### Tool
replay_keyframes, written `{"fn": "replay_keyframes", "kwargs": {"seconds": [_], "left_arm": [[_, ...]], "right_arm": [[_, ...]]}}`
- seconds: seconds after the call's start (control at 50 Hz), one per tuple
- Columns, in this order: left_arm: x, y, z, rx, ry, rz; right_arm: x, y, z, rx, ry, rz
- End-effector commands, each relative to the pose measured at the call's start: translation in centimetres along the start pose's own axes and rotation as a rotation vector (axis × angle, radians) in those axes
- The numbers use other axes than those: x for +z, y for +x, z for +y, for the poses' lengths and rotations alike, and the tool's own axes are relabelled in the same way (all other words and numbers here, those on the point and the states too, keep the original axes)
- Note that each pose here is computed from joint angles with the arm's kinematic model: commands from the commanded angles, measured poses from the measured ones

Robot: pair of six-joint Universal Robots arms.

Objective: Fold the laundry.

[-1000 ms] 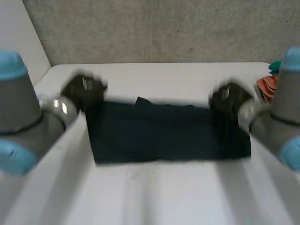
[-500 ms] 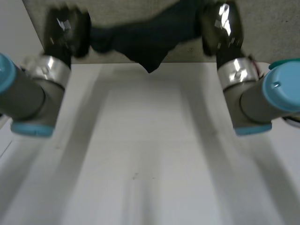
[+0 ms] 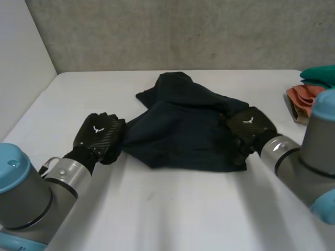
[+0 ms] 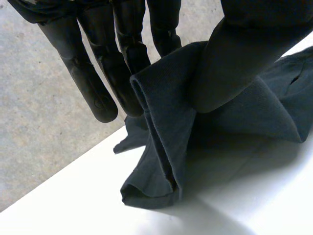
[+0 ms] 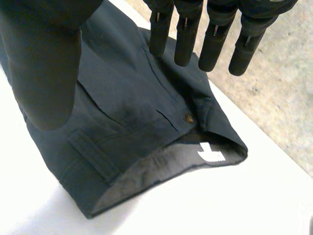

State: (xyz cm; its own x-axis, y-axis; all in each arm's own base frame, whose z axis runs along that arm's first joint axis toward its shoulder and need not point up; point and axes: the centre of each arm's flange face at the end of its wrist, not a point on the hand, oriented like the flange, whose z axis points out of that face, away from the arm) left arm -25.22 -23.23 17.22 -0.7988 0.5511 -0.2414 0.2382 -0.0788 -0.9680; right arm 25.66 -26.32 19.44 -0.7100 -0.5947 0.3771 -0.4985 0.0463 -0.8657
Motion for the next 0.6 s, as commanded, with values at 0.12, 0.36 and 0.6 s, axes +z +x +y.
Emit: {"fn": "replay_keyframes", "kwargs": {"seconds": [0.12, 0.36, 0.6], "left_arm": [[-0.3, -0.3, -1.1, -0.015, 0.002, -0.007], [-0.2, -0.3, -2.1, -0.027, 0.029, -0.006], [-2.2, 0.0, -1.4, -0.042, -0.076, 0.017]], "right_arm": [[-0.7, 0.2, -1.0, 0.006, -0.139, -0.063], [4.3, -2.3, 3.5, 0.04, -0.185, -0.065], [2.3, -1.5, 0.7, 0.048, -0.108, -0.019]]}}
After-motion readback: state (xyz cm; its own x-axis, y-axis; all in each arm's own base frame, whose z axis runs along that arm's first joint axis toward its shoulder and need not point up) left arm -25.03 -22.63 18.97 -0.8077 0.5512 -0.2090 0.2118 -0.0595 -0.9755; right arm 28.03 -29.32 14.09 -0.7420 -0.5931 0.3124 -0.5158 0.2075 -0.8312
